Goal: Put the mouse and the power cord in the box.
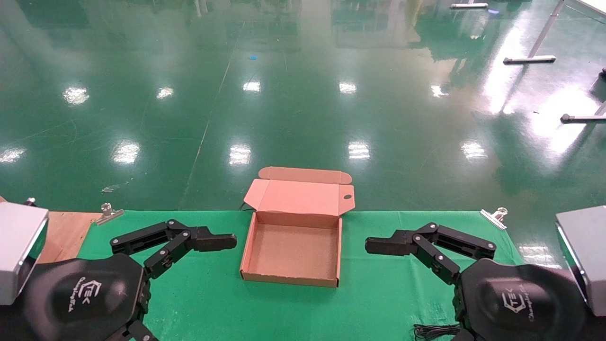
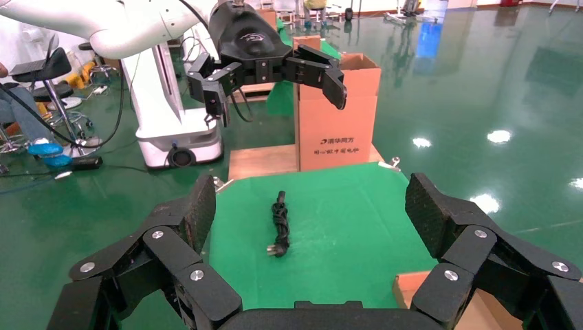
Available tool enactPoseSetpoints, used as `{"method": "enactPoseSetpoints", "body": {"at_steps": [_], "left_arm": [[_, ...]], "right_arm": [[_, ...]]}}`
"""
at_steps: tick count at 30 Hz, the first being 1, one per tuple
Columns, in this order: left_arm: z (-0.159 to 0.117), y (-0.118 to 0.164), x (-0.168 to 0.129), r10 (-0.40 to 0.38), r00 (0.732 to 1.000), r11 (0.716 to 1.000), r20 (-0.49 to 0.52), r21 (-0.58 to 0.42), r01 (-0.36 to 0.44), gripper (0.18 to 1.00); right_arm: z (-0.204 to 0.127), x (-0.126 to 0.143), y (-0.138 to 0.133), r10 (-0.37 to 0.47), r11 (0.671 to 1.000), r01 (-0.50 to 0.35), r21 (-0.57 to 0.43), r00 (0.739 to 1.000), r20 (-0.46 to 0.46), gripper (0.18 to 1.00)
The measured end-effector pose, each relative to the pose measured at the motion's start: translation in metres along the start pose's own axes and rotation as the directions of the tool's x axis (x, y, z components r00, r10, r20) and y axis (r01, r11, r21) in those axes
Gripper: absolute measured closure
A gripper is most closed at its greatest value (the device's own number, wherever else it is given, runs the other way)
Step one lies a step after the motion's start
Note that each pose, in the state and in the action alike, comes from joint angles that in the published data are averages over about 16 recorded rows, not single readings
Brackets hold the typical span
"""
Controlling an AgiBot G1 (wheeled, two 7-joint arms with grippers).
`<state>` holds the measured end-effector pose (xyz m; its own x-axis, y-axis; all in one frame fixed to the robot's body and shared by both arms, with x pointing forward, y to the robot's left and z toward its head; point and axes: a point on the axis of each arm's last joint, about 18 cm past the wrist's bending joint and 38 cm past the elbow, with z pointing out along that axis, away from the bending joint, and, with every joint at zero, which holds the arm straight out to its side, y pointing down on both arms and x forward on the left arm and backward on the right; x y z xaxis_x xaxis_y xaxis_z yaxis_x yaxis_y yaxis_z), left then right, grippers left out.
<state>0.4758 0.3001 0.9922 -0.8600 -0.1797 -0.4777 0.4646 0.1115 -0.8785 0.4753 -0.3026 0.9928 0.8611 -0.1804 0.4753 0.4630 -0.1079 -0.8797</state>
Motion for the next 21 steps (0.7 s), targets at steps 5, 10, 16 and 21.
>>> {"method": "enactPoseSetpoints", "body": {"at_steps": [5,10,16,21], "left_arm": [[0.0,0.003,-0.001,0.004,1.0,1.0,0.002,-0.02,-0.004,0.184],[0.001,0.013,-0.003,0.004,1.0,0.997,0.003,-0.076,-0.003,0.184],[-0.002,0.042,-0.008,0.001,1.0,0.977,0.01,-0.215,0.001,0.184],[-0.012,0.077,-0.015,0.001,1.0,0.929,0.02,-0.37,0.007,0.184]], "right_arm": [[-0.002,0.001,0.002,-0.013,1.0,0.013,-0.027,1.0,-0.004,0.178],[-0.003,0.003,0.012,-0.038,0.994,0.038,-0.106,0.999,-0.004,0.178],[-0.005,0.01,0.042,-0.103,0.95,0.104,-0.295,0.994,0.02,0.178],[-0.006,0.019,0.08,-0.159,0.854,0.177,-0.489,0.984,0.079,0.178]]}}
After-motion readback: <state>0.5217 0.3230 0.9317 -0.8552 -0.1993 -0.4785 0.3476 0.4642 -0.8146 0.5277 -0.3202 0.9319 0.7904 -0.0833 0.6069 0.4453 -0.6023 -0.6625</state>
